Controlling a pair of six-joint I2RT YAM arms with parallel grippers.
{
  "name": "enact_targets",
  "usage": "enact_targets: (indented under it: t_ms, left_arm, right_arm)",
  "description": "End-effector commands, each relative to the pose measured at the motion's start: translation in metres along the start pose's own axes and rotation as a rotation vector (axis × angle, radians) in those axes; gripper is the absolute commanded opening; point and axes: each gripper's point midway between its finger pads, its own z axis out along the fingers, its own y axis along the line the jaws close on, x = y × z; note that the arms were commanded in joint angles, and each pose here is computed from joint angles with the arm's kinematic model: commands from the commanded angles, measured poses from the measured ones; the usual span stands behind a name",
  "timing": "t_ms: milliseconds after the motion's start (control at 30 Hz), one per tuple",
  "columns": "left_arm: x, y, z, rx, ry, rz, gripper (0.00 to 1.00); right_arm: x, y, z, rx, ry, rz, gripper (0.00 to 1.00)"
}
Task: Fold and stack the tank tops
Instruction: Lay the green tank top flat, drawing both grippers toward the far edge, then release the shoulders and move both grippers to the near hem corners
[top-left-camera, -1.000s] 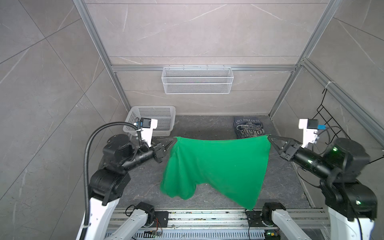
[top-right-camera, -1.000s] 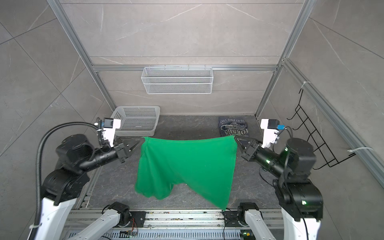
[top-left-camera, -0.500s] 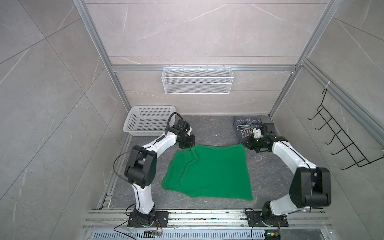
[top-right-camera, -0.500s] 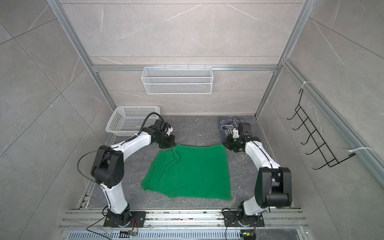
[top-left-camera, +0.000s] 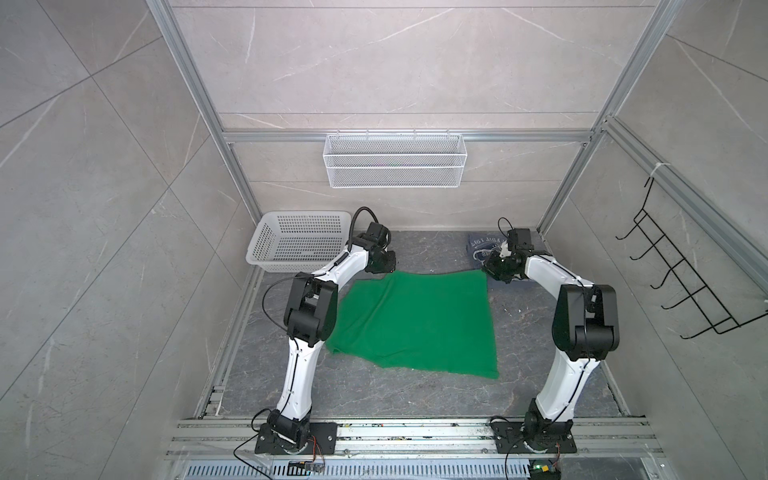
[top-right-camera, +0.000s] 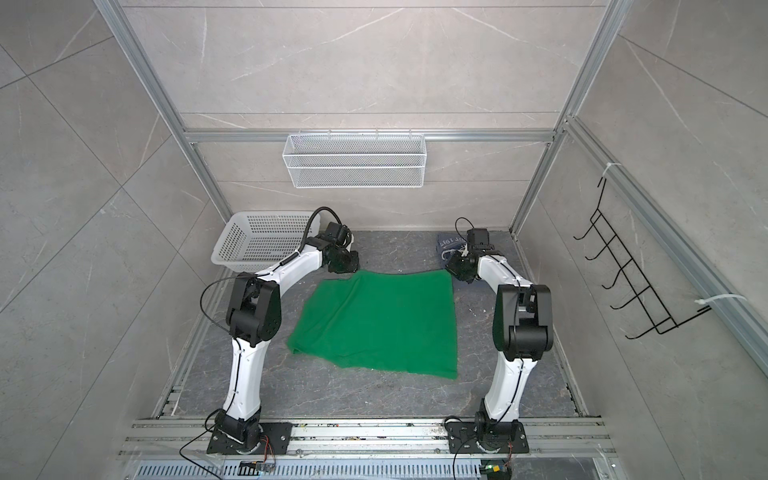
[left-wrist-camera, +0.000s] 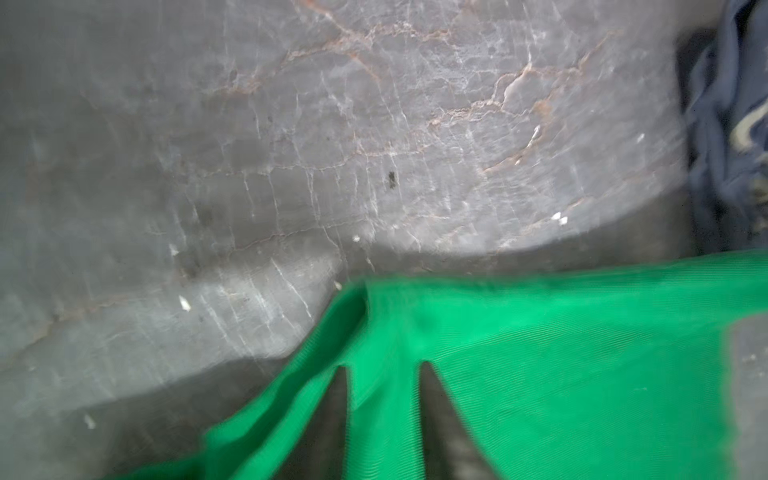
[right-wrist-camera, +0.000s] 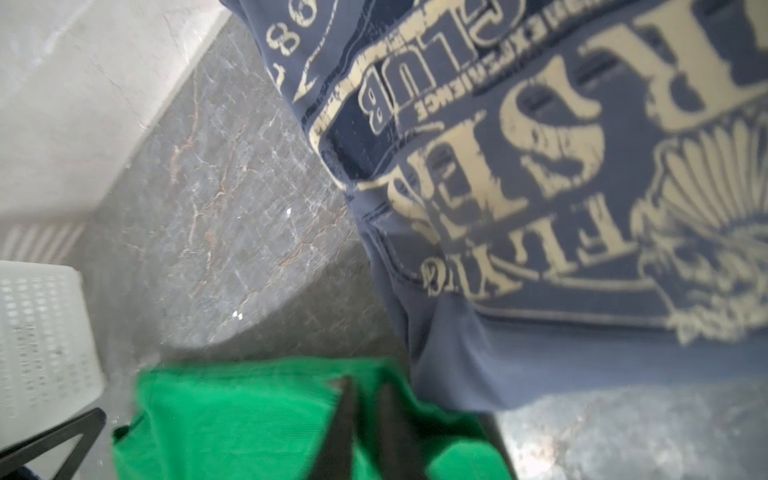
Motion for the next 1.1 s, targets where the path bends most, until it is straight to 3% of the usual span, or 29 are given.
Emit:
enact_targets:
  t_ms: [0, 67, 167, 267, 367, 500, 700, 833, 1067]
  left_arm:
    - [0.001, 0.024, 0.0, -0.119, 0.04, 0.011, 0.53]
    - [-0.008, 0.031, -0.018, -0.175, 0.012, 0.022, 0.66]
    - [-0.016, 0.03, -0.057, -0.205, -0.04, 0.032, 0.74]
    - [-0.007, 0.026, -0.089, -0.18, -0.085, 0.014, 0.76]
    - [0.019, 0.031, -0.098, -0.147, -0.105, -0.026, 0.75]
    - [0.048, 0.03, -0.084, -0.04, -0.067, -0.058, 0.71]
    - [0.056, 0.049, -0.039, 0.039, -0.016, -0.137, 0.66]
    - [0.057, 0.076, -0.024, -0.026, -0.029, -0.166, 0.65]
    - [0.077, 0.122, -0.017, -0.162, -0.026, -0.229, 0.66]
  right_arm:
    - [-0.004, -0.009, 0.003, 0.082, 0.005, -0.025, 0.51]
    - [-0.009, -0.01, -0.011, 0.101, -0.024, -0.045, 0.61]
    - [0.0, 0.0, -0.04, 0.096, -0.055, -0.089, 0.69]
    - [0.034, 0.015, -0.06, 0.074, -0.03, -0.151, 0.7]
    - [0.081, 0.019, -0.064, 0.044, 0.039, -0.166, 0.71]
    - [0.127, 0.015, -0.06, -0.009, 0.114, -0.149, 0.71]
    - [0.165, 0.006, -0.047, -0.056, 0.214, -0.112, 0.71]
    - [0.186, -0.01, -0.039, -0.03, 0.274, -0.069, 0.71]
    - [0.215, -0.062, -0.027, 0.162, 0.342, 0.01, 0.71]
